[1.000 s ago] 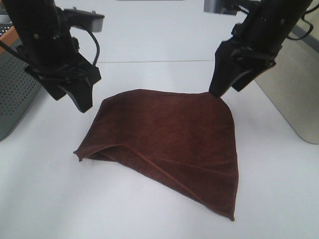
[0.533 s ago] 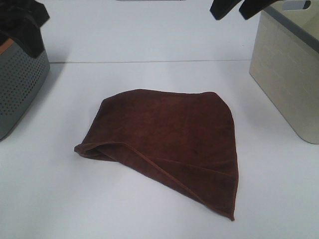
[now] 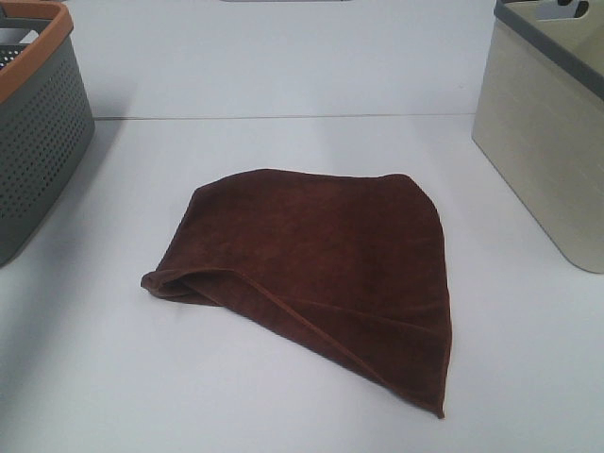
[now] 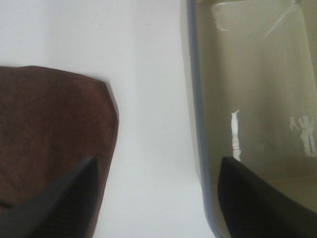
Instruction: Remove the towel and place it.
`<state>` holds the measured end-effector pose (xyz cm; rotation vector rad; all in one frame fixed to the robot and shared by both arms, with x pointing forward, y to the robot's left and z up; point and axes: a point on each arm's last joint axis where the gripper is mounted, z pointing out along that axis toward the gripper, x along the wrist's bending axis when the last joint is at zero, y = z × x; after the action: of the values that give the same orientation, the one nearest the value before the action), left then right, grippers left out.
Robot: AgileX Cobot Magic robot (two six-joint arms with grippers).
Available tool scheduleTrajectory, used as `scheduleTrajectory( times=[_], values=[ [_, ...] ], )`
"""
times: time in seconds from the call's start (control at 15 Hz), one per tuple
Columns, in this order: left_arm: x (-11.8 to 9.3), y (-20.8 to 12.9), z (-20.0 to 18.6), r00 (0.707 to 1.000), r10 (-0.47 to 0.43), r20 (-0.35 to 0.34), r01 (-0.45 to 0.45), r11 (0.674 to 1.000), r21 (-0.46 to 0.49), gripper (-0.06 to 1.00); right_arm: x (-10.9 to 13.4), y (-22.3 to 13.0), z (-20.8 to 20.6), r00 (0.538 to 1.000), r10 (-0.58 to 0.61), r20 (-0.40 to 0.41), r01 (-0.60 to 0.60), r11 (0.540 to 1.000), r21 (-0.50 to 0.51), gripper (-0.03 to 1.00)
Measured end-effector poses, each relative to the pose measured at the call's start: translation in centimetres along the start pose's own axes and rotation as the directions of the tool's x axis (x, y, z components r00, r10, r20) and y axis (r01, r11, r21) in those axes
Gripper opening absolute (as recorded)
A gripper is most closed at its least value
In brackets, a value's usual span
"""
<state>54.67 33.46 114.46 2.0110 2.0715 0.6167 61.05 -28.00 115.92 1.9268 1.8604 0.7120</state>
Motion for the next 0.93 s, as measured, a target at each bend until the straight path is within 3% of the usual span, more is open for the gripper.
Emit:
scheduleTrajectory(
  times=[0.13, 0.4, 0.6, 0.8, 0.87, 0.93],
  values=[
    [1.6, -0.2, 0.0, 0.999, -0.028, -0.022, 0.028, 1.000, 0.005, 0.61, -2.3, 0.2, -0.4, 0.999, 0.046, 0.004, -0.046, 0.999, -0.012, 0.60],
    [1.5, -2.3, -1.8, 0.999, -0.035, -0.013, 0.035, 0.999, -0.022, 0.61, -2.0, -2.3, -3.9, 1.000, 0.006, -0.014, -0.007, 0.999, -0.031, 0.60],
    [1.5, -7.9, -5.6, 0.998, -0.037, -0.044, 0.033, 0.996, -0.084, 0.61, -1.8, -8.0, -8.6, 1.000, -0.007, 0.006, 0.007, 0.999, -0.052, 0.60],
    [1.6, -13.1, -9.0, 0.995, -0.039, -0.094, 0.019, 0.978, -0.209, 0.61, -1.9, -13.5, -11.8, 0.999, -0.024, 0.039, 0.027, 0.996, -0.088, 0.60],
    [1.6, -14.8, -9.8, 0.993, -0.036, -0.108, 0.008, 0.969, -0.249, 0.61, -2.0, -16.0, -12.6, 0.998, -0.030, 0.054, 0.035, 0.995, -0.094, 0.60],
    [1.4, -17.7, -11.2, 0.992, -0.048, -0.119, 0.008, 0.949, -0.316, 0.61, -2.1, -21.1, -14.4, 0.997, -0.039, 0.070, 0.049, 0.986, -0.158, 0.60]
  ],
)
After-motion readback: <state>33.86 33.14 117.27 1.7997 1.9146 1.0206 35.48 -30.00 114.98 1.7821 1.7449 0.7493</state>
